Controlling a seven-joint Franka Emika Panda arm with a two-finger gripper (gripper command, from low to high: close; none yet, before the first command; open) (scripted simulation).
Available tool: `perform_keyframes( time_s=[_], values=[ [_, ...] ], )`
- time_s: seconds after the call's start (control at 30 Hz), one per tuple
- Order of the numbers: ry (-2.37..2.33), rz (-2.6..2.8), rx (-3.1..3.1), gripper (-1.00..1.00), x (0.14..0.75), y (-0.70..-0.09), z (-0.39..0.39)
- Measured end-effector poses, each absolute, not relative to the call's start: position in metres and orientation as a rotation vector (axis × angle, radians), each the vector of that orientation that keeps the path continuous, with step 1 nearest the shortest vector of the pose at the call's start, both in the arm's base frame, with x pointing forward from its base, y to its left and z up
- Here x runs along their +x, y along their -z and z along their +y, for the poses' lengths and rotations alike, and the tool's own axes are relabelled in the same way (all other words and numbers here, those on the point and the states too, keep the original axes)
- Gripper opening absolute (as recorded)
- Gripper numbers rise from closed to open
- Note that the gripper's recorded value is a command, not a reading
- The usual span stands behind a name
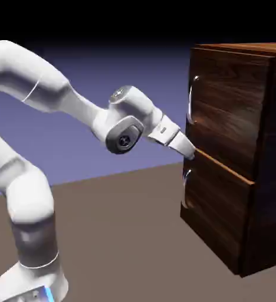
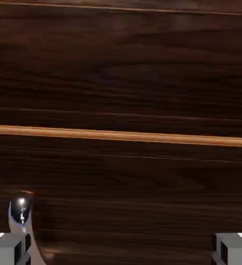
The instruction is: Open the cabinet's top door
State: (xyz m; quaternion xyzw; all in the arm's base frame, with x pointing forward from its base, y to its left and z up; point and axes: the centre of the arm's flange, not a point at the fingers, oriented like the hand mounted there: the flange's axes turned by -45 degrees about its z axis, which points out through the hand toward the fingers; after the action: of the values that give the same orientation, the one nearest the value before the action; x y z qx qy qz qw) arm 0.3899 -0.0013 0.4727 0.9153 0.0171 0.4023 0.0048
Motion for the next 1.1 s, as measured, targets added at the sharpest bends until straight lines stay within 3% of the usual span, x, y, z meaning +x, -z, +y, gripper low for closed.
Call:
perform_keyframes(
  time_s=[0.57,1.1],
  values=[
    [-1.561,-0.063,2.74,0.0,0.377,-0.543,-0.019],
    [-1.839,-0.088,2.572,0.0,0.362,-0.571,0.002]
  ],
)
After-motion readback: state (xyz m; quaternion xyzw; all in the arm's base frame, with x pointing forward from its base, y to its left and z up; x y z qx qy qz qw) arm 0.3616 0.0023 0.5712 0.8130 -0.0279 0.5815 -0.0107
